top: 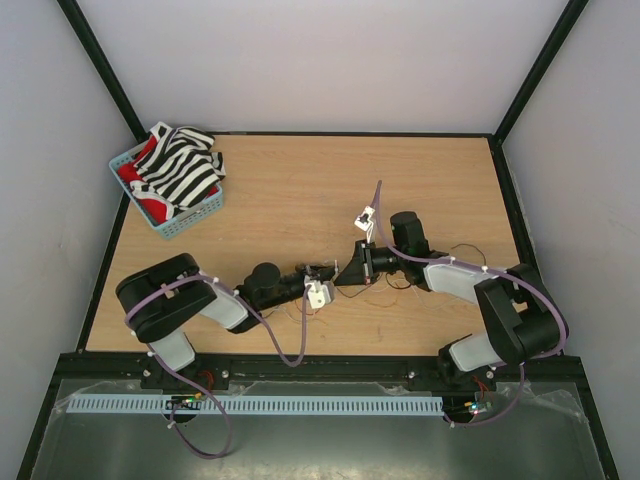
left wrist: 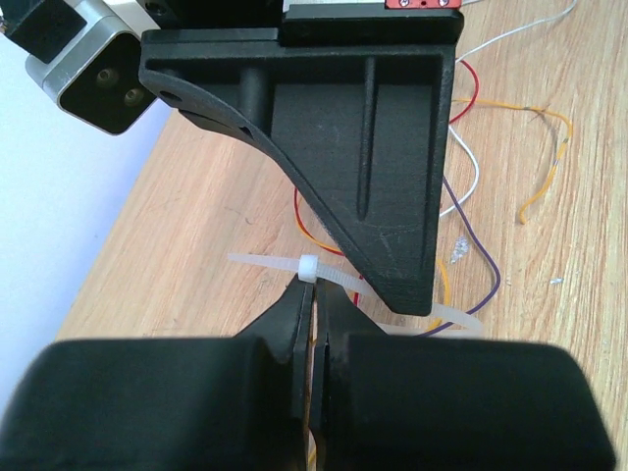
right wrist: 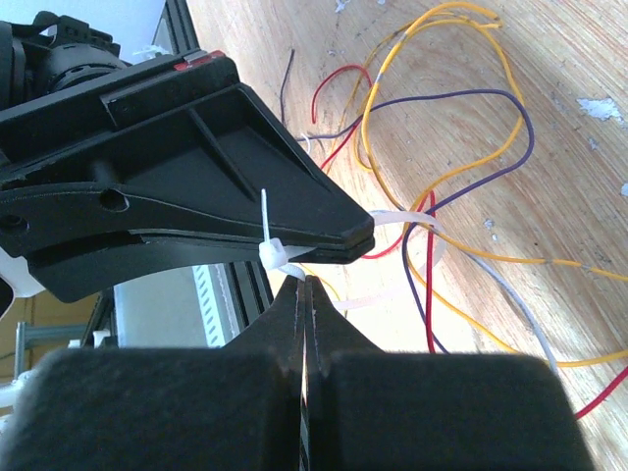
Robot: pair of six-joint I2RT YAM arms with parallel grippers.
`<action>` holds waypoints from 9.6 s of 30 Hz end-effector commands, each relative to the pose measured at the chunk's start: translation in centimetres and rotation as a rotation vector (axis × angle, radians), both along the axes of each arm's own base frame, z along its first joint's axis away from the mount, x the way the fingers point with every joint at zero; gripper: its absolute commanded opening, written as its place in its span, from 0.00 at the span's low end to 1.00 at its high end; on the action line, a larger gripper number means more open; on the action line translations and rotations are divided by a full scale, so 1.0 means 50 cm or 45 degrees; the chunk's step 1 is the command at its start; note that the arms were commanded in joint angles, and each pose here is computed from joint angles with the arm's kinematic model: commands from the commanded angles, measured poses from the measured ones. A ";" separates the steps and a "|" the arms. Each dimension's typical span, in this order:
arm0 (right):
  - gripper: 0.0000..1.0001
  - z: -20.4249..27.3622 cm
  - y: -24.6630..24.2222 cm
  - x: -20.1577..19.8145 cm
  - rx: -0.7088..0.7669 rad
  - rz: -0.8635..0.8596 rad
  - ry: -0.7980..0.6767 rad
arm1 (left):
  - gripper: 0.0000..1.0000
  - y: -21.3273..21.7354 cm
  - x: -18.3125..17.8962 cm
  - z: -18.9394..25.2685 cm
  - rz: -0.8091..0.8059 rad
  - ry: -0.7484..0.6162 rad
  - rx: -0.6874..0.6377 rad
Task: Zip-tie the wires
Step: Tie the cable at the center of the board.
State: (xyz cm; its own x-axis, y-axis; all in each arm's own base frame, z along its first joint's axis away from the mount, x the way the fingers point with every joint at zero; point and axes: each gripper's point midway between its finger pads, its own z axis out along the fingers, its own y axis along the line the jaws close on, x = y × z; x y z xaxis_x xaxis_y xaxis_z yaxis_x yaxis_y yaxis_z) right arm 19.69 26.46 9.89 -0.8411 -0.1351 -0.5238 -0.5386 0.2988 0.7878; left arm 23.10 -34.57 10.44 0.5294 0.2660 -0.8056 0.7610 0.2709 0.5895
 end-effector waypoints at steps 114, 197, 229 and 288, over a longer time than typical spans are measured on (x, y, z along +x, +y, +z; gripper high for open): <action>0.00 0.116 0.041 0.155 -0.059 -0.105 -0.275 | 0.00 -0.011 -0.013 -0.003 -0.013 0.064 -0.052; 0.00 0.170 0.005 0.000 0.169 0.114 -0.160 | 0.40 -0.002 -0.050 0.117 -0.250 0.249 -0.326; 0.00 0.195 0.020 0.074 0.144 -0.058 -0.206 | 0.00 -0.009 -0.061 0.151 -0.222 0.201 -0.374; 0.00 0.280 0.029 0.041 0.286 0.073 -0.171 | 0.61 0.055 -0.010 0.193 -0.094 0.197 -0.465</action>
